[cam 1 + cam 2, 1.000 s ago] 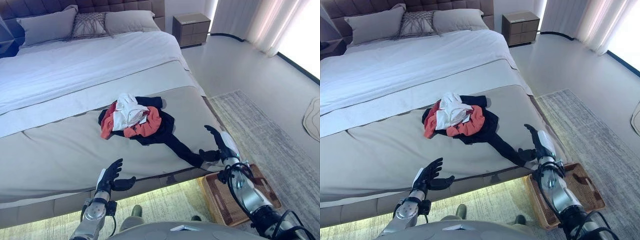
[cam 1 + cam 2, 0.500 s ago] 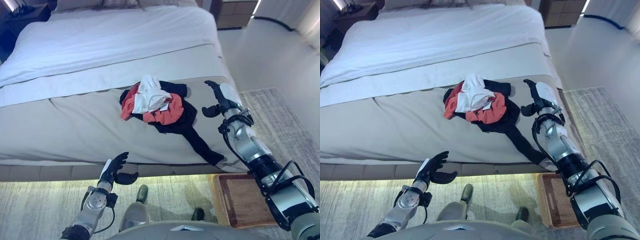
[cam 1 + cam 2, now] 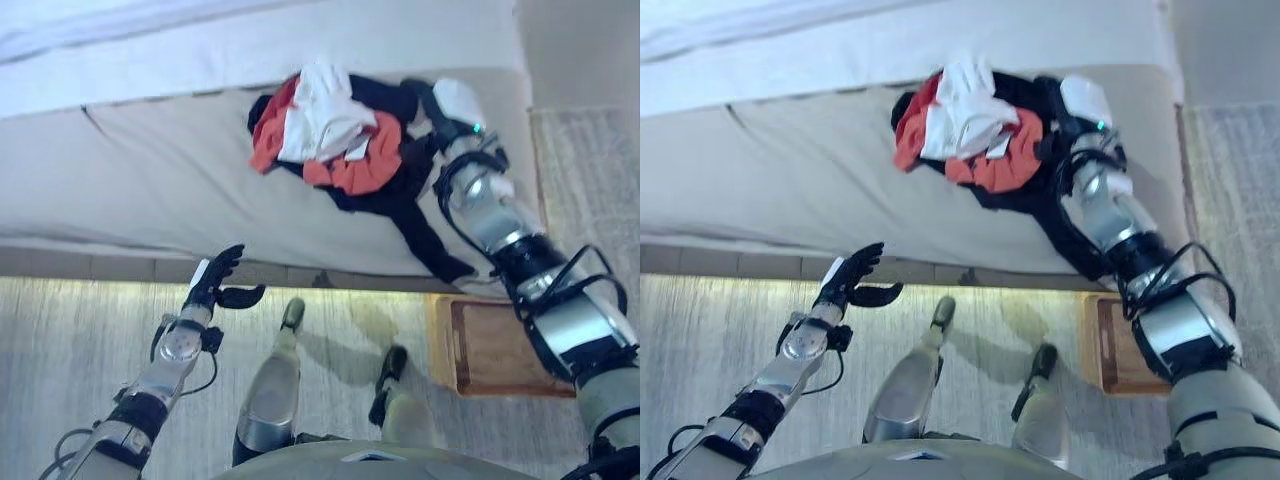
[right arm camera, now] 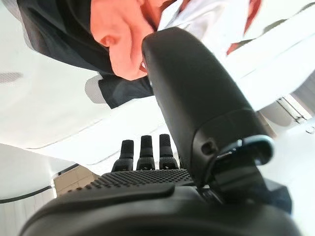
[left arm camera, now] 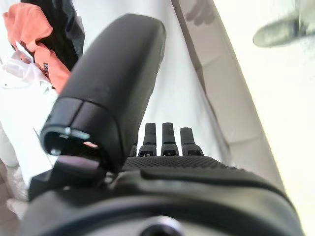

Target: Pick up the clothes from the bed and place them into the basket

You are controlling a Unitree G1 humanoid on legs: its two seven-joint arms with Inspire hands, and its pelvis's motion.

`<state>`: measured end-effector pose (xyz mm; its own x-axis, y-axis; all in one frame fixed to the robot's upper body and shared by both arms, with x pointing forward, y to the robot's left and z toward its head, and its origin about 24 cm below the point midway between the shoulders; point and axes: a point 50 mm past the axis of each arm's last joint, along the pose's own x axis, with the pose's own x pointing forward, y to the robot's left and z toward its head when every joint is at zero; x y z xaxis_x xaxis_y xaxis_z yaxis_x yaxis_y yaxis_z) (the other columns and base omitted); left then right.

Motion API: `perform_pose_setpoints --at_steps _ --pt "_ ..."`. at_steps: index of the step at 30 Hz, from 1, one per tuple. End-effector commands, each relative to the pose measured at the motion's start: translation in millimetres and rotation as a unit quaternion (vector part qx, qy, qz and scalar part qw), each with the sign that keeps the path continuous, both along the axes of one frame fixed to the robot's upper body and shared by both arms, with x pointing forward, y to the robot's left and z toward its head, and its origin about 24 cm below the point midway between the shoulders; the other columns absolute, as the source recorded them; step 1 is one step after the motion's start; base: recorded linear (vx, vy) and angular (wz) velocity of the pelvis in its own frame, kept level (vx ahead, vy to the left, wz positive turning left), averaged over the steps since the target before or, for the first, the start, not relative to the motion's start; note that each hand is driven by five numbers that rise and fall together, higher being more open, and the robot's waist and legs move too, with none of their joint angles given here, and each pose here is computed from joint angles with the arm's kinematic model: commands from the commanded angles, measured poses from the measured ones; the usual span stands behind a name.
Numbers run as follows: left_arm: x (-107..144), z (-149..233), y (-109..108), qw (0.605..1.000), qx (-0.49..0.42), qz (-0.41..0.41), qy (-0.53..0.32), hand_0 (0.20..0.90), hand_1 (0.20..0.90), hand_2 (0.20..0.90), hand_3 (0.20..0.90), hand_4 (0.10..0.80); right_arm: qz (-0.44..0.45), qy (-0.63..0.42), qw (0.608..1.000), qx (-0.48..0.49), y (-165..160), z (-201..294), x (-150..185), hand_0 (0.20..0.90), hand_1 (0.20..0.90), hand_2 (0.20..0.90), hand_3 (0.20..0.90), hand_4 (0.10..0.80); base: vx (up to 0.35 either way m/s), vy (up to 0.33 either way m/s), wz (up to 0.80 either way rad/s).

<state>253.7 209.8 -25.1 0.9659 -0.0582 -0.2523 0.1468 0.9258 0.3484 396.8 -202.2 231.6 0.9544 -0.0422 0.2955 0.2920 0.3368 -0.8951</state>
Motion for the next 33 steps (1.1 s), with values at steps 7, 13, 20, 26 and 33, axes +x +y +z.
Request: perform_pose_setpoints --at_steps 7,13,20,26,33 --pt "2.5 45.6 -10.7 0.990 -0.028 -0.046 -0.129 0.900 0.900 0.900 0.900 0.800 -0.031 -0.142 0.989 -0.011 -2.1 90.6 -3.2 0.900 0.900 0.900 0.900 0.800 0.041 0.097 0.33" --pt "13.3 93.9 -11.4 0.969 -0.057 -0.033 -0.236 0.900 0.900 0.900 0.900 0.800 -0.042 -0.167 0.985 -0.014 1.8 122.9 -5.9 0.900 0.900 0.900 0.900 0.800 0.022 0.087 0.19" --pt "10.3 117.2 -5.9 0.957 -0.075 -0.019 -0.278 0.900 0.900 0.900 0.900 0.800 -0.040 -0.166 0.985 0.010 1.8 136.3 -7.6 0.900 0.900 0.900 0.900 0.800 0.061 0.018 0.13" --pt "-5.7 116.3 1.4 0.955 -0.097 -0.021 -0.280 0.900 0.900 0.900 0.900 0.800 -0.126 -0.185 0.974 -0.031 -22.7 157.5 -16.1 0.900 0.900 0.900 0.900 0.800 0.009 0.055 0.07" --pt "-19.3 117.6 9.8 0.952 -0.106 -0.028 -0.286 0.900 0.900 0.900 0.900 0.800 -0.251 -0.181 0.945 -0.106 -54.1 182.5 -30.4 0.300 0.300 0.300 0.200 0.100 -0.016 -0.011 0.14"
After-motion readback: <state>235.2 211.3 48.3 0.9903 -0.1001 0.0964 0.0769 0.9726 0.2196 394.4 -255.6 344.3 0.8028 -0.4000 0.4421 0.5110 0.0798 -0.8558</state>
